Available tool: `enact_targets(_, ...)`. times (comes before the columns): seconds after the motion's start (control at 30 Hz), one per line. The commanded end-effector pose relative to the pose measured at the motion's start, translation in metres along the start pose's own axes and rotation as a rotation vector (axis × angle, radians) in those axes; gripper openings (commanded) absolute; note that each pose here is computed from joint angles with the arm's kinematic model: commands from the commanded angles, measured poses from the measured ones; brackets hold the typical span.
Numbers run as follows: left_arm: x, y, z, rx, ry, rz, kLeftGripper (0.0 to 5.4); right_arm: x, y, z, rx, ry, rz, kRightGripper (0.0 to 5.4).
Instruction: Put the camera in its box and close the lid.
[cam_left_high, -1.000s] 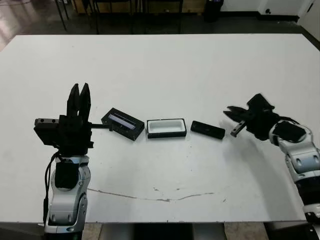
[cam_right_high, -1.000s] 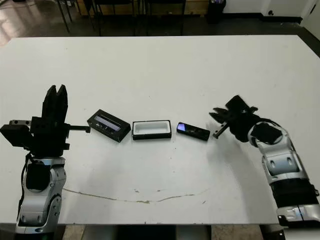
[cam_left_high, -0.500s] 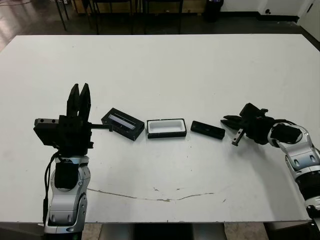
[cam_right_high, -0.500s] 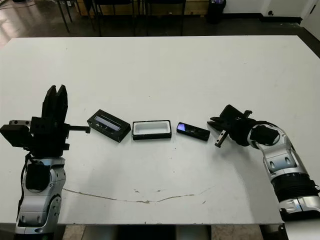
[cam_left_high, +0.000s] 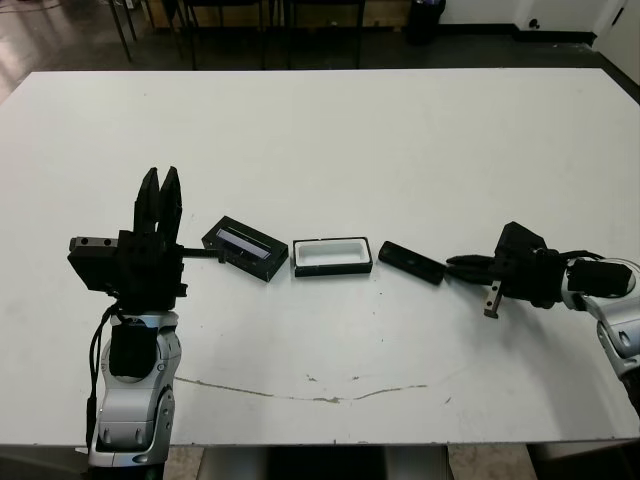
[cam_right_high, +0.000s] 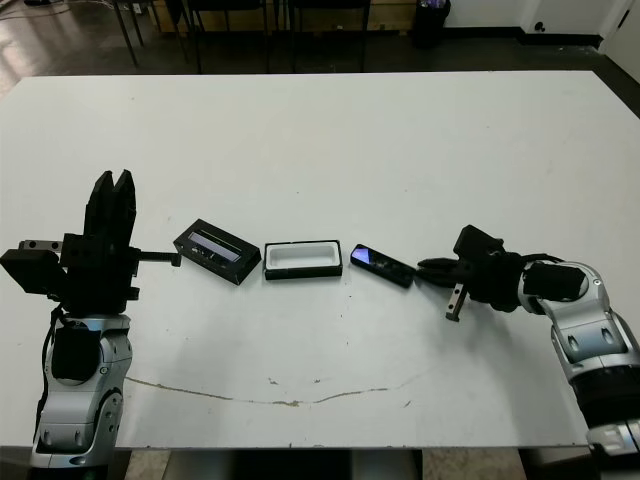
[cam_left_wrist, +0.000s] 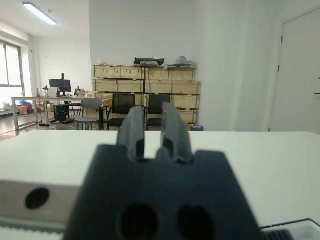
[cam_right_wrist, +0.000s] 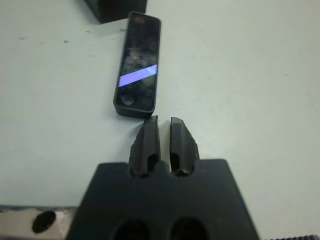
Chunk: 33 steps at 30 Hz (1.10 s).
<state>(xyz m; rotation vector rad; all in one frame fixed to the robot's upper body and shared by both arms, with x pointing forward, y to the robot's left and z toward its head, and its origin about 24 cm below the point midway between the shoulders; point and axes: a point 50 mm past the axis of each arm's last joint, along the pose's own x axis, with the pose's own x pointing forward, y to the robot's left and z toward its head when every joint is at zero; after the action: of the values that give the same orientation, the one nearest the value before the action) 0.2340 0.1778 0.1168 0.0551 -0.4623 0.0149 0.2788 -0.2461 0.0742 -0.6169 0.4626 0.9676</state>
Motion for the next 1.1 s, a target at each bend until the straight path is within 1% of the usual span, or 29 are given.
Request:
enact_targets(0.03, -0.001, 0.001, -0.006, 0.014, 0.037, 0.003, 0.02, 0.0, 0.01, -0.009, 0.036, 0.048, 0.048, 0.0)
enact_targets(0.2, -0.001, 0.0, -0.006, -0.004, 0.036, -0.001, 0.02, 0.002, 0.014, -0.002, 0.016, 0.024, 0.045, 0.0)
enact_targets(0.33, -0.001, 0.0, -0.006, -0.002, 0.038, 0.004, 0.02, 0.004, 0.016, 0.0, 0.047, 0.012, 0.057, 0.0)
enact_targets(0.53, -0.002, 0.0, -0.006, 0.0, 0.034, 0.002, 0.02, 0.003, 0.017, 0.001, 0.038, 0.02, 0.071, 0.0)
enact_targets(0.63, -0.002, -0.001, -0.006, -0.006, 0.036, 0.002, 0.02, 0.0, 0.016, 0.0, 0.028, 0.038, 0.056, 0.0)
enact_targets(0.73, -0.003, 0.0, -0.007, 0.002, 0.037, 0.003, 0.02, -0.005, 0.011, -0.002, -0.003, 0.058, -0.03, 0.0)
enact_targets(0.83, -0.004, 0.0, -0.006, 0.002, 0.038, 0.002, 0.02, -0.013, 0.006, -0.002, -0.037, 0.063, -0.196, 0.0)
enact_targets(0.93, -0.004, 0.001, -0.006, 0.002, 0.038, 0.002, 0.02, -0.021, 0.004, 0.004, -0.028, 0.051, -0.333, 0.0)
enact_targets(0.97, -0.004, 0.001, -0.006, 0.0, 0.039, 0.0, 0.02, -0.023, 0.004, 0.007, -0.025, 0.034, -0.366, 0.0)
enact_targets(1.1, -0.005, 0.001, -0.007, -0.007, 0.041, -0.004, 0.02, -0.028, 0.012, 0.026, 0.001, -0.082, -0.465, 0.0)
